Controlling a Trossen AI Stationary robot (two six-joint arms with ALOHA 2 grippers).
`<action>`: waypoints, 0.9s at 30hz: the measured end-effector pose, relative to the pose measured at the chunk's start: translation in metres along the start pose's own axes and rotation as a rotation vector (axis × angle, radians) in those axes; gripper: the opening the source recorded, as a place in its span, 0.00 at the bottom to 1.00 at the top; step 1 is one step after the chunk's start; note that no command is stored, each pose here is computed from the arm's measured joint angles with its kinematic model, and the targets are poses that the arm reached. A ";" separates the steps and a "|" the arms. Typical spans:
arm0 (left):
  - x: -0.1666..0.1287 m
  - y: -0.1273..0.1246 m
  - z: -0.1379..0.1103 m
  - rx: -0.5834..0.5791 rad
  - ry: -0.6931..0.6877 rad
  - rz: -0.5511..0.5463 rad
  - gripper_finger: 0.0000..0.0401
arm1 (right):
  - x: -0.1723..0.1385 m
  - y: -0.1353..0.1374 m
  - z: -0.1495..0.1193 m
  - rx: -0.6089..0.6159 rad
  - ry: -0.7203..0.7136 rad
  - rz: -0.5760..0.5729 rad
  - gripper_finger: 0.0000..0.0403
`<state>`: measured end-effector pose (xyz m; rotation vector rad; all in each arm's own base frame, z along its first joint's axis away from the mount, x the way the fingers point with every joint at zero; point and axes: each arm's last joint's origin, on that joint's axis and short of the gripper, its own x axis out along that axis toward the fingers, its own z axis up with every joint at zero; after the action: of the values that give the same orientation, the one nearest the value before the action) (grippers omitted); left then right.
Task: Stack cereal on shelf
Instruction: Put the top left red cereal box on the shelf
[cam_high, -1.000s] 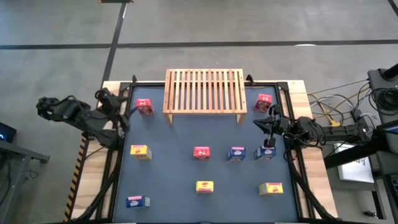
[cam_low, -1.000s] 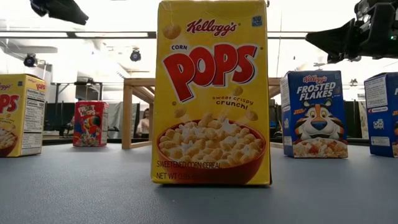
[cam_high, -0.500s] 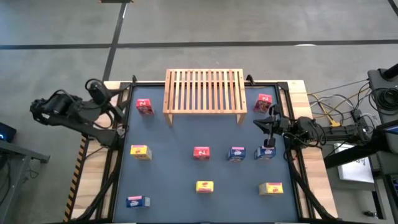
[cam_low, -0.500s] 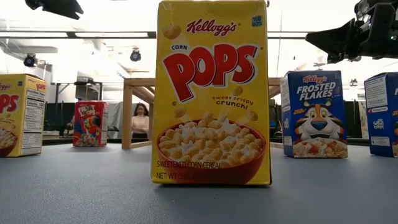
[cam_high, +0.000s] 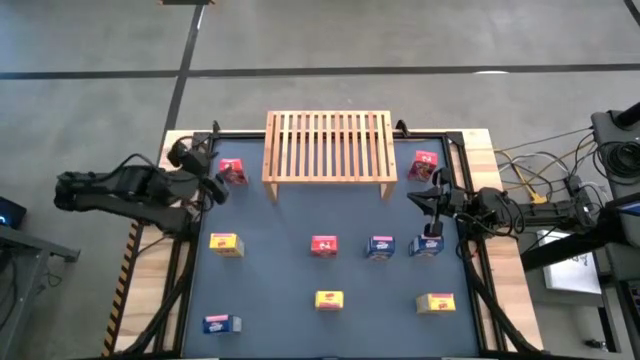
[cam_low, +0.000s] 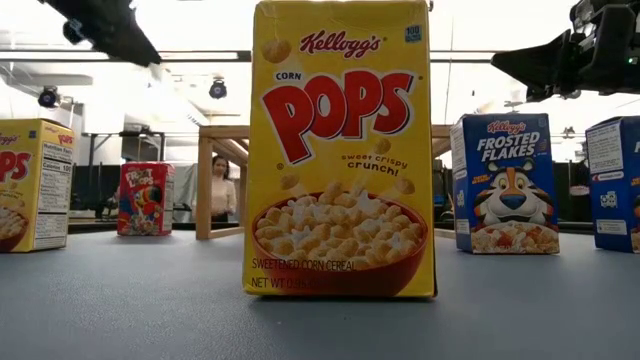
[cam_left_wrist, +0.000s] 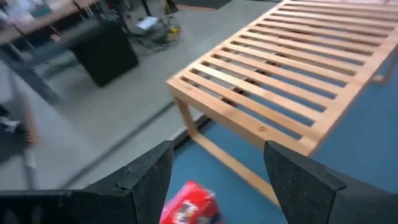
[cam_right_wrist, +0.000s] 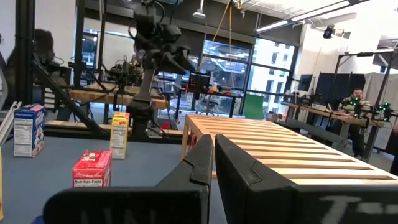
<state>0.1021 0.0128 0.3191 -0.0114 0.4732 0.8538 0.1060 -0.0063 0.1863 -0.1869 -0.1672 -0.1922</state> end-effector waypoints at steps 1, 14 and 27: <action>0.003 -0.001 -0.001 -0.014 0.003 -0.026 0.59 | 0.000 0.000 0.000 0.000 0.000 0.000 0.02; 0.040 0.025 -0.005 0.013 0.116 -0.059 0.59 | 0.000 0.000 0.000 0.000 0.000 0.000 0.02; 0.092 0.068 -0.005 0.082 0.418 -0.066 0.68 | 0.000 0.000 0.000 0.000 0.000 0.000 0.02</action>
<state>0.1020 0.1233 0.2899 -0.1319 0.8949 0.7665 0.1060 -0.0062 0.1863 -0.1869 -0.1674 -0.1917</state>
